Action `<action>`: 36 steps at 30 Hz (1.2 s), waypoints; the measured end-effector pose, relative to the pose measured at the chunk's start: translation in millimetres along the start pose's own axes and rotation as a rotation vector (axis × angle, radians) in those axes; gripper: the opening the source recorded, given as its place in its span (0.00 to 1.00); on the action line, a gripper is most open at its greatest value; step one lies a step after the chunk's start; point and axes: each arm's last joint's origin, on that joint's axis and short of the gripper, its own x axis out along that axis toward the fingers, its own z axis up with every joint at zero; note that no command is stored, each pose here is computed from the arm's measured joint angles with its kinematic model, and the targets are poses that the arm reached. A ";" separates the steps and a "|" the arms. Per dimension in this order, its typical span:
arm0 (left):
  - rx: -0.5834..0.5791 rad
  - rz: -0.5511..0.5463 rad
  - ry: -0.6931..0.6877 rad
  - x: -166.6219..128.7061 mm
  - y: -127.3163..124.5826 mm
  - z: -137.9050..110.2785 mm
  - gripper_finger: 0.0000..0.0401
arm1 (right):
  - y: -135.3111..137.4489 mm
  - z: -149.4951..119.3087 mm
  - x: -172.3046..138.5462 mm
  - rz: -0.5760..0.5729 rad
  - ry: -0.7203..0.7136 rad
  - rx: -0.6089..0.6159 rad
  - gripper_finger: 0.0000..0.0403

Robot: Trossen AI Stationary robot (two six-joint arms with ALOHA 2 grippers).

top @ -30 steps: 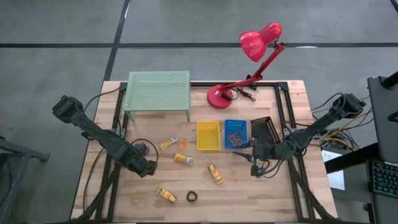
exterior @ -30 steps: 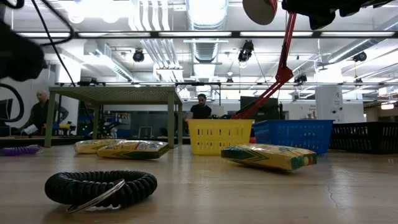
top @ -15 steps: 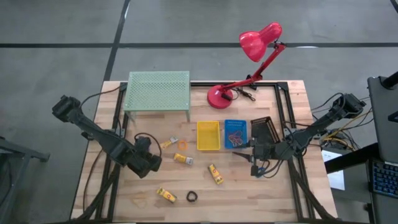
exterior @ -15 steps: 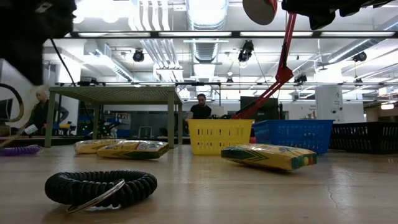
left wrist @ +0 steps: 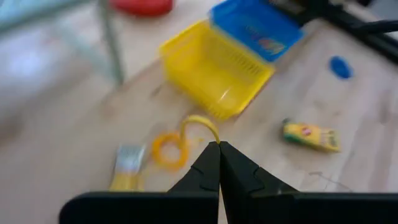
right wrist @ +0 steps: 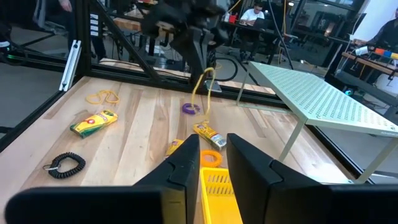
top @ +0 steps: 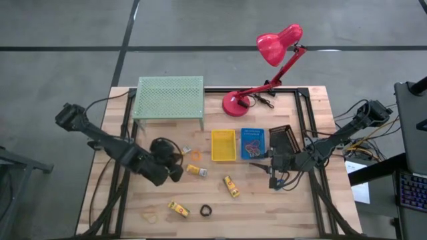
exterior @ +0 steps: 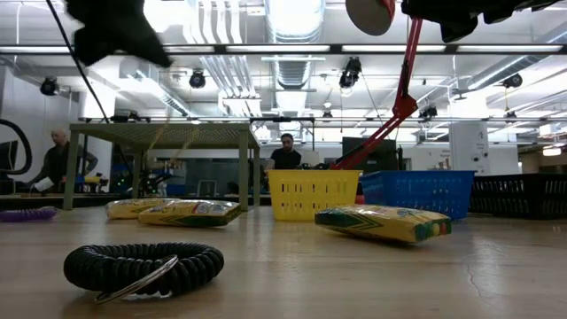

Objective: Pick & Place Office Desk Supplies
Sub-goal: Put the top yellow rubber band into the blue basket

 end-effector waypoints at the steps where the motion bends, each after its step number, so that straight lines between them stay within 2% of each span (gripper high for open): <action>1: 0.036 -0.020 -0.026 1.4 -2.5 3.7 0.01 | 0.0 0.0 0.0 0.001 0.000 0.000 0.18; 5: 0.140 -0.065 -0.109 7.6 -7.7 18.4 0.01 | 0.0 0.0 0.0 0.000 0.000 0.000 0.17; 12: 0.267 -0.069 -0.222 24.6 -3.3 39.6 0.01 | 0.0 0.0 0.0 0.000 0.000 0.000 0.19; 19: 0.422 -0.191 -0.339 48.9 8.6 48.1 0.01 | 0.0 0.0 0.0 0.001 0.000 0.000 0.21; 28: 0.482 -0.359 -0.466 76.9 29.0 54.2 0.01 | 0.0 0.0 0.0 0.000 0.000 0.000 0.21; 36: 0.509 -0.362 -0.460 106.6 20.3 60.8 0.01 | 0.0 0.0 0.0 0.000 0.000 0.000 0.18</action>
